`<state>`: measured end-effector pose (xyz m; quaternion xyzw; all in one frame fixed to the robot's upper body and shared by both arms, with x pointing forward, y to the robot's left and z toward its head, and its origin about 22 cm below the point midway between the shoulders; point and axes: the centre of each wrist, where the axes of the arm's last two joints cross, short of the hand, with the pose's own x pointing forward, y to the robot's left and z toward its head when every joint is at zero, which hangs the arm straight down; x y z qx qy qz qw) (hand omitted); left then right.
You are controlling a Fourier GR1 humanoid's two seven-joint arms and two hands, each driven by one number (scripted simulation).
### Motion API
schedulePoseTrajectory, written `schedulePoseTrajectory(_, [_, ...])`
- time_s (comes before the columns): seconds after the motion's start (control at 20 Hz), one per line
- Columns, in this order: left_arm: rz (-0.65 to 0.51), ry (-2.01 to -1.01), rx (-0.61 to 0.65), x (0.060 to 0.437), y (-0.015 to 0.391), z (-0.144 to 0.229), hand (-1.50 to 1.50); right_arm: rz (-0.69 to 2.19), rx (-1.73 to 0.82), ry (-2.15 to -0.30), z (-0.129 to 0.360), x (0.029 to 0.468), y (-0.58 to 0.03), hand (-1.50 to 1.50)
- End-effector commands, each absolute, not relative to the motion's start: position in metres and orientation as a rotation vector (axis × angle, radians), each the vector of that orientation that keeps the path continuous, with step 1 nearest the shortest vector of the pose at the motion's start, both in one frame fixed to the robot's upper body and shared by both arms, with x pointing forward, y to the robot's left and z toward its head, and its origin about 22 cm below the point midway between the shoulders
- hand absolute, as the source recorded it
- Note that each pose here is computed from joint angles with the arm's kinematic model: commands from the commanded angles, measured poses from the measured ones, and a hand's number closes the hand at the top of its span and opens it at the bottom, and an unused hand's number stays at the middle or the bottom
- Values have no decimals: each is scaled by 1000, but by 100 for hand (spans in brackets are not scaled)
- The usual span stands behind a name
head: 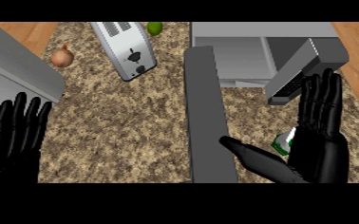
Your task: Pick up the milk, place it into the microwave and close the microwave
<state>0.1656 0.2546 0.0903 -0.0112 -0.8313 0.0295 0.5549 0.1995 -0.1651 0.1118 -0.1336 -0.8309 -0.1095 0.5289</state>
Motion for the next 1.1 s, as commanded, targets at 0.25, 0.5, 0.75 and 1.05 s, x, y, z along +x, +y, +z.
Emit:
schedulePoseTrajectory(0.25, [46,-1954,-47,130,267,83,-150,-349,-479,-1900,78,216,-197,-150])
schedulePoseTrajectory(0.5, [62,-1975,-24,141,274,89,-150,-389,-465,-1863,56,192,-204,-150])
schedulePoseTrajectory(0.75, [47,-1959,-31,123,273,99,-150,-410,-514,-1832,46,214,-241,-150])
schedulePoseTrajectory(1.05, [78,-1960,-12,114,274,80,-150,-433,-570,-1763,-19,187,-240,-150])
